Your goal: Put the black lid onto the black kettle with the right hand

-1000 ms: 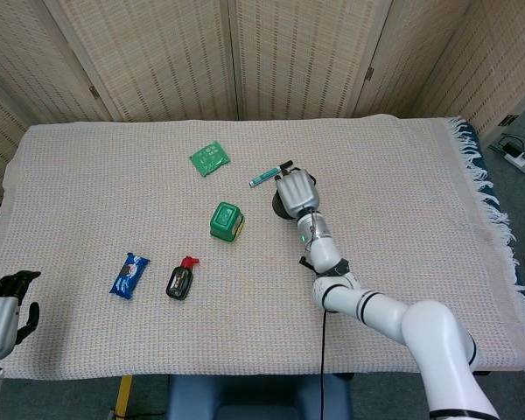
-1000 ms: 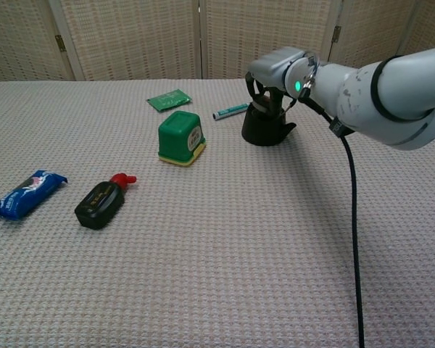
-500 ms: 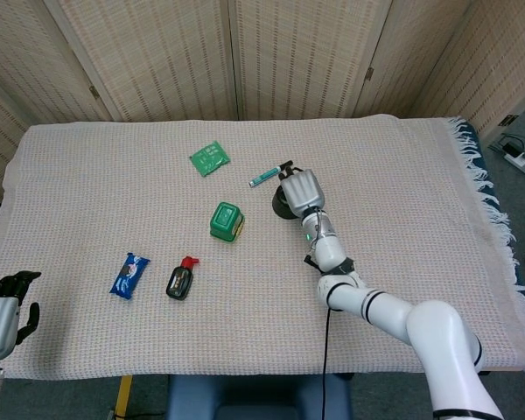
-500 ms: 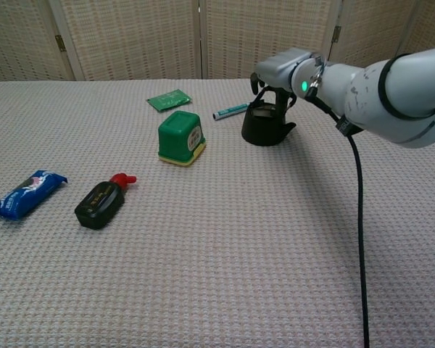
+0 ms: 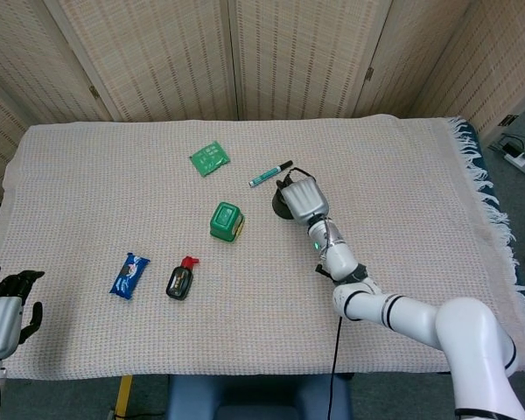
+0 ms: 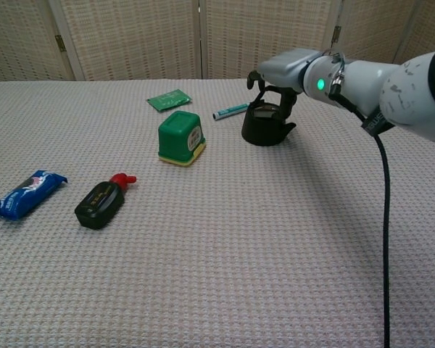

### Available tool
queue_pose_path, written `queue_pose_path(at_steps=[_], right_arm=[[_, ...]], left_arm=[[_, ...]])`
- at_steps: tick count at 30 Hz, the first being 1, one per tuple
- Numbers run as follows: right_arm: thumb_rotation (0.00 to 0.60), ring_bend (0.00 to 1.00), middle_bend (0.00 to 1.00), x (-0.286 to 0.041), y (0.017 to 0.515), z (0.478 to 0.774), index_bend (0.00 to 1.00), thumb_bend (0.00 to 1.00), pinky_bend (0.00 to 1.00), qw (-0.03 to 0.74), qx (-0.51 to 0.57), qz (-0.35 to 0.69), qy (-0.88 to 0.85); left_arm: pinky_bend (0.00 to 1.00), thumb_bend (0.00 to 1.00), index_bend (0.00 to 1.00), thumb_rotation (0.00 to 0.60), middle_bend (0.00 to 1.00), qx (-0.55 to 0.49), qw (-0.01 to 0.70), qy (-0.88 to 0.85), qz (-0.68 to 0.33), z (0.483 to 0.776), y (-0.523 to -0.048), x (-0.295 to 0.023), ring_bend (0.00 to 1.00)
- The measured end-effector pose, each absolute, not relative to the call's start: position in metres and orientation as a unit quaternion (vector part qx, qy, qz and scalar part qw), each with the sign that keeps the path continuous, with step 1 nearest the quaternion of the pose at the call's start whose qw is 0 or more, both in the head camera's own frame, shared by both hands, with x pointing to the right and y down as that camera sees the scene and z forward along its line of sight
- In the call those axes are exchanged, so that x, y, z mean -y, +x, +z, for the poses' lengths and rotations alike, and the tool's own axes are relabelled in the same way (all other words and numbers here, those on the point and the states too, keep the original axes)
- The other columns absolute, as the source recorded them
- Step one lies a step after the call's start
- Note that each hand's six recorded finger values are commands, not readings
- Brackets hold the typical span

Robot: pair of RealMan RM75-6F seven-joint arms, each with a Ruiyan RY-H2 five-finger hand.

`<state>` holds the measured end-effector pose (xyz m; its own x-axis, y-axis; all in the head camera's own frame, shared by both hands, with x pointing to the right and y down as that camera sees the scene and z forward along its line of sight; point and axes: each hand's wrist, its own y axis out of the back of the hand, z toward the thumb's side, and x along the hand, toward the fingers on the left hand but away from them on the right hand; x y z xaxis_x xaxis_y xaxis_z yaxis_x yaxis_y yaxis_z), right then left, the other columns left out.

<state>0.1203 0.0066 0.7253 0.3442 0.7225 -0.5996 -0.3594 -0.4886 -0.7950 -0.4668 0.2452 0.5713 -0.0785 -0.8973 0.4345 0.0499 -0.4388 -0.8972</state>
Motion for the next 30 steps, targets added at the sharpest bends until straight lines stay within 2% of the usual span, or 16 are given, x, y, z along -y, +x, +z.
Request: queue_pose_path(at_steps=[8, 23, 30], right_arm=[[0.600, 0.87, 0.33, -0.022, 0.134, 0.719, 0.25, 0.38, 0.93, 0.489, 0.124, 0.548, -0.667], [0.600, 0.87, 0.33, -0.028, 0.128, 0.732, 0.25, 0.38, 0.93, 0.482, 0.117, 0.553, -0.669], [0.600, 0.87, 0.33, -0.027, 0.137, 0.720, 0.25, 0.38, 0.93, 0.483, 0.130, 0.549, -0.670]], left_arm=[[0.05, 0.52, 0.20, 0.600, 0.18, -0.375, 0.376, -0.567, -0.630, 0.570, -0.466, -0.246, 0.19], [0.05, 0.52, 0.20, 0.600, 0.18, -0.377, 0.373, -0.564, -0.633, 0.570, -0.470, -0.248, 0.19], [0.05, 0.52, 0.20, 0.600, 0.18, -0.380, 0.372, -0.564, -0.632, 0.570, -0.473, -0.247, 0.19]])
